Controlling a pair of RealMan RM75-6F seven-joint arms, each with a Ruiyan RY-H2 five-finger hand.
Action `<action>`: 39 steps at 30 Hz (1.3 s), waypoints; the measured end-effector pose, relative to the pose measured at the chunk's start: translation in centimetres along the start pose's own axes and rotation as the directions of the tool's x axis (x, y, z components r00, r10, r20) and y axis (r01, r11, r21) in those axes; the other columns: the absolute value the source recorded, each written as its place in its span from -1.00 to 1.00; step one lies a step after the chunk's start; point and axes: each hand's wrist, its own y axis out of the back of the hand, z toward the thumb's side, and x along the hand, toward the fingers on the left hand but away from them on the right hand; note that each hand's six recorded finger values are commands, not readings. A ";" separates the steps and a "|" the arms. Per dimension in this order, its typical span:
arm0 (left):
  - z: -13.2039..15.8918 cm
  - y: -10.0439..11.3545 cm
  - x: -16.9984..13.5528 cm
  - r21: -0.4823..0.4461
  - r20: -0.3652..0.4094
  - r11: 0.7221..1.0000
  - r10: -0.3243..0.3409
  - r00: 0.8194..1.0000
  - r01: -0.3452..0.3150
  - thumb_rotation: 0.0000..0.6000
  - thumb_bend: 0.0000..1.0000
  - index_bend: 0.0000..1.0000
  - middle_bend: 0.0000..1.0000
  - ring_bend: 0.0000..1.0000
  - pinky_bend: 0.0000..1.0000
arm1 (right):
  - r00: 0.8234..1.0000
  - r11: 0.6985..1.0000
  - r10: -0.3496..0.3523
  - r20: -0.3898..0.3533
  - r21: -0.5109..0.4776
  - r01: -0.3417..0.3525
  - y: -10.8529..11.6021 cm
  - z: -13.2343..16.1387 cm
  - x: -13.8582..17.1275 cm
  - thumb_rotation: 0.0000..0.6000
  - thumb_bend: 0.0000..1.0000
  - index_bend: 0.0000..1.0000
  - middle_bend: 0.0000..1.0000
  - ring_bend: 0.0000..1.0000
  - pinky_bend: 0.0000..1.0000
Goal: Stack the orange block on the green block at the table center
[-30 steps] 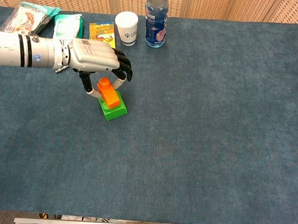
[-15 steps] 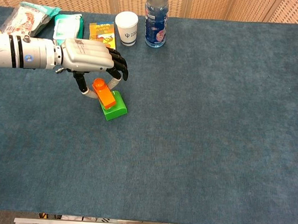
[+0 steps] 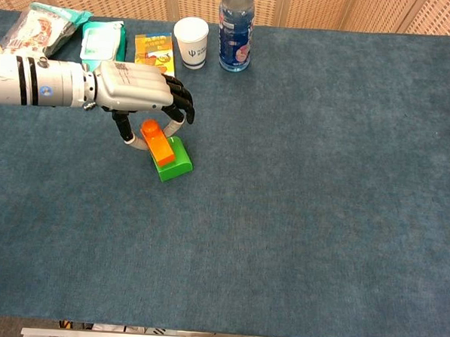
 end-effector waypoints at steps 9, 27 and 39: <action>0.2 -0.2 0.1 -0.006 0.005 1.000 0.008 1.000 -0.008 1.00 -0.54 0.05 -0.52 -0.71 -0.74 | 1.000 1.000 0.000 0.004 0.000 0.000 0.0 -0.2 0.1 1.00 -0.78 -1.00 -0.59 -0.77 -0.53; 0.2 -1.1 0.4 -0.017 -0.014 1.000 0.020 1.000 -0.020 1.00 -0.54 0.04 -0.52 -0.71 -0.74 | 1.000 1.000 -0.003 0.008 -0.002 0.003 0.1 -0.3 0.2 1.00 -0.78 -1.00 -0.59 -0.77 -0.53; 0.0 -1.8 0.3 -0.037 -0.027 0.999 0.022 0.999 -0.023 1.00 -0.54 0.03 -0.52 -0.71 -0.74 | 1.000 1.000 -0.003 0.011 -0.003 0.003 0.0 -0.4 0.2 1.00 -0.78 -1.00 -0.59 -0.77 -0.53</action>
